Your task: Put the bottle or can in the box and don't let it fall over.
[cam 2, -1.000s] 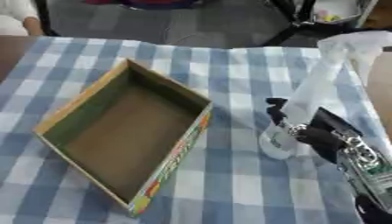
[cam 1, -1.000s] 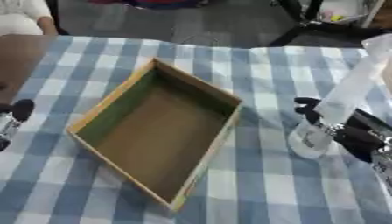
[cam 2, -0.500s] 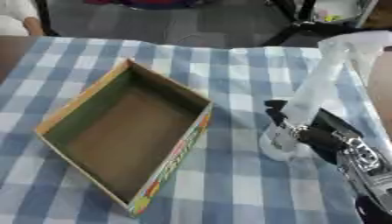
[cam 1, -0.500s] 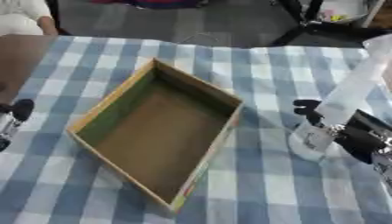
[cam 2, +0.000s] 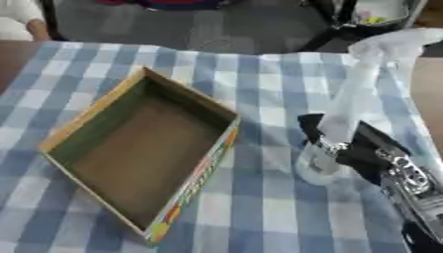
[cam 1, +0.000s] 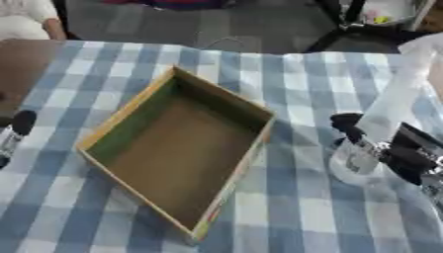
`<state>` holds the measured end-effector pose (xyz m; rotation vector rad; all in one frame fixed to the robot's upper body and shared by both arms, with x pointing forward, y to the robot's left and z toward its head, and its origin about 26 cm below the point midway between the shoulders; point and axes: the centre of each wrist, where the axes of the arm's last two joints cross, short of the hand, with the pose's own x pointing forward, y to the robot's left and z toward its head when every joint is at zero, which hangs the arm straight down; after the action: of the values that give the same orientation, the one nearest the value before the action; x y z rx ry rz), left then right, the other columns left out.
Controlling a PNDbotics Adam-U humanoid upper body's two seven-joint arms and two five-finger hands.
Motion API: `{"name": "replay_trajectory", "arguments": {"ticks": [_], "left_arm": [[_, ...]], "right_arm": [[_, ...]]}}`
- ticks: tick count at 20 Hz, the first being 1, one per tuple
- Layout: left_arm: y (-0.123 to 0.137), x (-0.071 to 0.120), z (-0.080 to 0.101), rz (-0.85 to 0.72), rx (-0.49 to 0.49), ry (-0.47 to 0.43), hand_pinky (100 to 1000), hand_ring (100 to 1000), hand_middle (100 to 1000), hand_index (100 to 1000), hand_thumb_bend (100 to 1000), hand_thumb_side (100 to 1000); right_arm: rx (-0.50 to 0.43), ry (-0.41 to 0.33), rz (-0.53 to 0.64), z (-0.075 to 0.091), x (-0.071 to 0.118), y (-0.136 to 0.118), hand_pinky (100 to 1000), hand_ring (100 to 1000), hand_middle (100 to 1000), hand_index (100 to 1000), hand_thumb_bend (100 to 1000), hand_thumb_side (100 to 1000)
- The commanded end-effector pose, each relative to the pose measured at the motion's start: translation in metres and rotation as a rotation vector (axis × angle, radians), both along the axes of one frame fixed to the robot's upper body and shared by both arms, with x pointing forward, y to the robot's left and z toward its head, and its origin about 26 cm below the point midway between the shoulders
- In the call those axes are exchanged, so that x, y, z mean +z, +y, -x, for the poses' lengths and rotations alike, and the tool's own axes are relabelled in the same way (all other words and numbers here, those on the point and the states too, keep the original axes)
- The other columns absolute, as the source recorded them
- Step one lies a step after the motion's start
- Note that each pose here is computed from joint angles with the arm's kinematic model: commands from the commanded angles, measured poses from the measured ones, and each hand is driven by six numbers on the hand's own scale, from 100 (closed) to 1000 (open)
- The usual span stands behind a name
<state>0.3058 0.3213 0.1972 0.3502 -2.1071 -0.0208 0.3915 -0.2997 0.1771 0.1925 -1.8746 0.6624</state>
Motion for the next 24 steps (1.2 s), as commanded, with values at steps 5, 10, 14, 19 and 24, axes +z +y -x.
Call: {"name": "replay_trajectory", "arguments": {"ticks": [5,10,14,19,24], "left_arm": [[0.003,0.01,0.003,-0.017,0.003,-0.031,1000,545,728,853,636,333],[0.003,0.01,0.003,-0.018,0.004,-0.029,1000,544,729,853,632,338],[0.004,0.01,0.003,-0.02,0.004,-0.028,1000,544,729,853,633,339],[0.004,0.011,0.003,-0.025,0.007,-0.03,1000,544,729,853,637,340],[0.005,0.01,0.004,-0.03,0.013,-0.024,1000,543,729,853,637,339]], "right_arm": [[-0.049,-0.109,0.026,0.007,0.027,-0.005,782,924,821,100,100,348],[-0.052,-0.142,0.006,0.011,0.036,-0.003,776,917,794,100,100,353],[-0.049,-0.153,-0.021,0.013,0.046,-0.002,774,915,790,100,100,355],[-0.035,-0.189,-0.032,0.016,0.068,0.0,774,912,775,100,100,356],[-0.002,-0.207,-0.05,0.018,0.092,0.005,773,911,769,100,100,360]]}}
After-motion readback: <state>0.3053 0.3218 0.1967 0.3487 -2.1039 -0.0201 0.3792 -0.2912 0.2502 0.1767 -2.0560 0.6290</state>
